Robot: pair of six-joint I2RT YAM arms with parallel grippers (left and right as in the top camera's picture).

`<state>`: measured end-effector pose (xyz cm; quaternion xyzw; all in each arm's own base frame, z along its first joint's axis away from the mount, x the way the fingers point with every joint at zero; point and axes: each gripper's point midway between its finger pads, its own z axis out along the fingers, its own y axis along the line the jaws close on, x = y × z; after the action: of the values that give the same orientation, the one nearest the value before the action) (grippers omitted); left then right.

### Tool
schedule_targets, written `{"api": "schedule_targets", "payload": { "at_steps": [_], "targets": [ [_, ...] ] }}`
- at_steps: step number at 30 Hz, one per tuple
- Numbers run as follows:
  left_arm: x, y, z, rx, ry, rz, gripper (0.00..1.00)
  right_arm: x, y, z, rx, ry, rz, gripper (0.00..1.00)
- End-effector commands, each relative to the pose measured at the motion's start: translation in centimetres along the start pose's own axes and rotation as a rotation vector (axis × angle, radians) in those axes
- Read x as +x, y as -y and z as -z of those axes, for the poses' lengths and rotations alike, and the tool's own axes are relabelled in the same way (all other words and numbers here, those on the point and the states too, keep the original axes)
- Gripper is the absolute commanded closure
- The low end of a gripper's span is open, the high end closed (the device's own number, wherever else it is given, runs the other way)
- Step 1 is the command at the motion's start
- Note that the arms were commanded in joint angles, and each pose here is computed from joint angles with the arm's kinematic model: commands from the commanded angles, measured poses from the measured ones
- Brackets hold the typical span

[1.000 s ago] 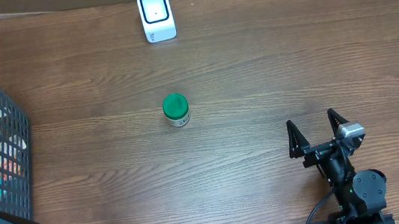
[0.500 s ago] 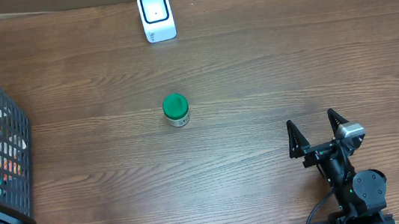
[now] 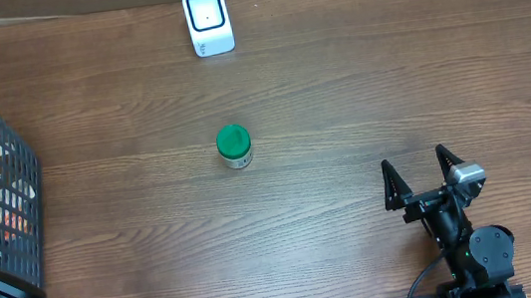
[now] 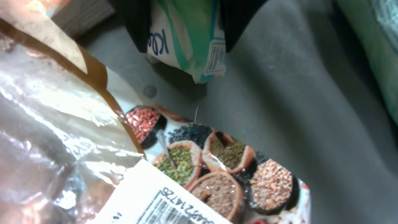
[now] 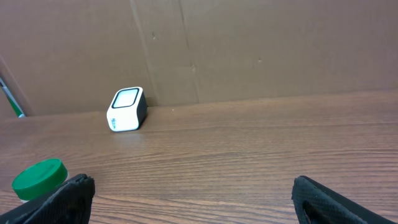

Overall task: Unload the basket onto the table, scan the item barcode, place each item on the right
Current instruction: 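Return the left gripper into the basket and grasp a mint-green packet, then carry the mint-green packet past the scanner with the left gripper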

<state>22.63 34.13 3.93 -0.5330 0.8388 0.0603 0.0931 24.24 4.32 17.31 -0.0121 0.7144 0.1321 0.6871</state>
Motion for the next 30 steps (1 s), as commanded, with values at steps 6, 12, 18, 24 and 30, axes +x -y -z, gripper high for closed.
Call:
{"api": "schedule_targets", "payload": {
  "at_steps": [6, 12, 18, 24, 30],
  "targets": [
    [-2.6, 0.3, 4.6, 0.002, -0.011, 0.087, 0.96, 0.2, 0.0, 0.0, -0.001, 0.004, -0.003, 0.0],
    [-6.3, 6.2, 13.9, 0.314, 0.066, 0.088, 0.96, 0.2, 0.0, 0.0, -0.001, 0.004, -0.003, 0.0],
    [-5.1, 15.2, 28.3, 0.795, 0.113, -0.053, 0.96, 0.2, 0.0, 0.0, -0.001, 0.004, -0.003, 0.0],
    [1.5, 19.5, 34.4, 0.818, 0.137, -0.324, 0.96, 0.2, 0.0, 0.0, -0.001, 0.004, -0.003, 0.0],
    [8.6, 23.4, 33.4, 0.643, 0.082, -0.6, 0.96, 0.2, 0.0, 0.0, -0.001, 0.004, -0.003, 0.0]
  ]
}}
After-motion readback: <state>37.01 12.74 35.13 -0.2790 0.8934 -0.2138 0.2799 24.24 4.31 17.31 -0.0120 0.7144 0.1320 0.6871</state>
